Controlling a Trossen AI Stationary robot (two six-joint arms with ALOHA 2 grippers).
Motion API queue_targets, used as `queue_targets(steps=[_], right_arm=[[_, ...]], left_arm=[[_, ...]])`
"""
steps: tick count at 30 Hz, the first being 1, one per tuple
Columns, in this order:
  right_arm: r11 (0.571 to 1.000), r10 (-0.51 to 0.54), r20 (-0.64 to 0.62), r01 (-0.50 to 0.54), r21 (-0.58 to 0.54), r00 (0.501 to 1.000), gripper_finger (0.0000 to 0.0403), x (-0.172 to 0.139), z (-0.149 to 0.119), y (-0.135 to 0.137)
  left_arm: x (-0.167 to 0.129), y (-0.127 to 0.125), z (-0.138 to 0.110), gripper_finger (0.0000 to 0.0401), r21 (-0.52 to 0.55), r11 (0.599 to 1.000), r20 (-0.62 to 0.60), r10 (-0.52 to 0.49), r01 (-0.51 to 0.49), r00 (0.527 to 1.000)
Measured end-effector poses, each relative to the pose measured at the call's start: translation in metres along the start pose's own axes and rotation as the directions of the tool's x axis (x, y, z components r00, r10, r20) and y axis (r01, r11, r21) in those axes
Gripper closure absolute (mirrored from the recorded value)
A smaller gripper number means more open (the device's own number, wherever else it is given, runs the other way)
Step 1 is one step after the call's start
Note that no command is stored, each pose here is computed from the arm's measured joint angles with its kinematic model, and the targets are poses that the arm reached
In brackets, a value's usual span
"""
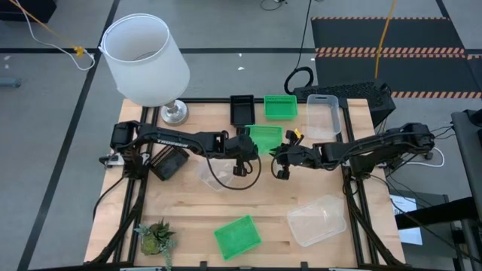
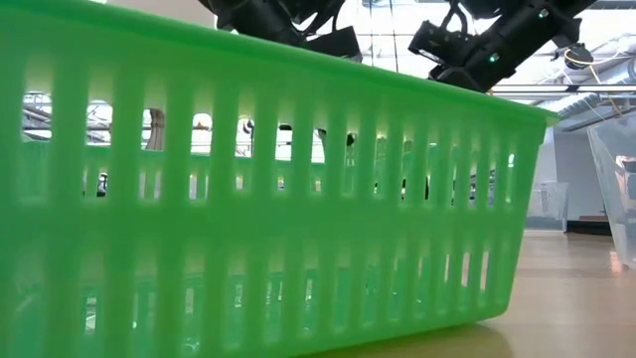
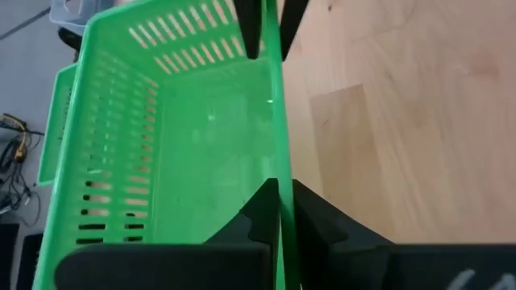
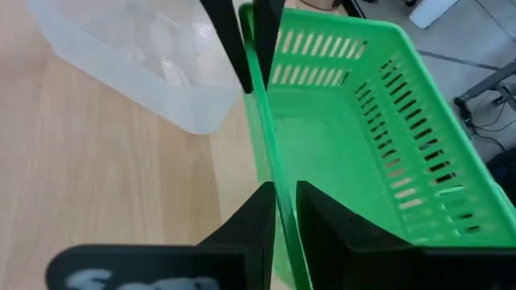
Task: Stack baskets by color
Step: Stack the middle green bin on top of the top green bin
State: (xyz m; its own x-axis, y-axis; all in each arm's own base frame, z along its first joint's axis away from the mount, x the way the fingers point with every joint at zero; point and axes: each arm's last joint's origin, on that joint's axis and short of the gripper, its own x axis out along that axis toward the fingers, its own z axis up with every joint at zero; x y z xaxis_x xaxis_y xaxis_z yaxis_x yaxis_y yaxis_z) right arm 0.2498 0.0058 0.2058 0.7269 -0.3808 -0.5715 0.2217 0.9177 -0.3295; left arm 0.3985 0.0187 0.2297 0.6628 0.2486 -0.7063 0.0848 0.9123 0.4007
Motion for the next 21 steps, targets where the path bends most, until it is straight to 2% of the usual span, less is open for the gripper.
queue_targets(steps=[6,12,15,18,21], right_arm=[[1.000,-0.024,0.000,0.024,0.007,1.000,0.0359,0.0000,0.0001,-0.0007],[1.000,-0.019,-0.003,0.019,-0.003,1.000,0.0394,0.0000,-0.0002,-0.0003],[1.000,-0.022,-0.005,0.022,-0.004,1.000,0.0391,0.0004,-0.0005,-0.0013],[0.999,-0.030,-0.007,0.029,-0.022,1.000,0.0393,0.0015,-0.0006,-0.0038],[0.998,-0.035,-0.007,0.035,-0.058,0.999,0.0397,0.0024,-0.0005,-0.0073]], left_arm=[[0.0000,0.0004,0.0006,0.0376,0.003,1.000,0.006,0.003,-0.003,1.000],[-0.0001,0.0006,0.0022,0.0375,0.000,1.000,0.021,0.011,-0.011,1.000],[-0.0004,-0.0005,0.0026,0.0373,0.003,1.000,0.021,0.010,-0.010,1.000],[-0.0007,-0.0014,0.0034,0.0348,-0.008,1.000,0.026,0.012,-0.011,1.000],[-0.0015,-0.0037,0.0048,0.0300,-0.018,0.999,0.023,0.034,-0.034,0.999]])
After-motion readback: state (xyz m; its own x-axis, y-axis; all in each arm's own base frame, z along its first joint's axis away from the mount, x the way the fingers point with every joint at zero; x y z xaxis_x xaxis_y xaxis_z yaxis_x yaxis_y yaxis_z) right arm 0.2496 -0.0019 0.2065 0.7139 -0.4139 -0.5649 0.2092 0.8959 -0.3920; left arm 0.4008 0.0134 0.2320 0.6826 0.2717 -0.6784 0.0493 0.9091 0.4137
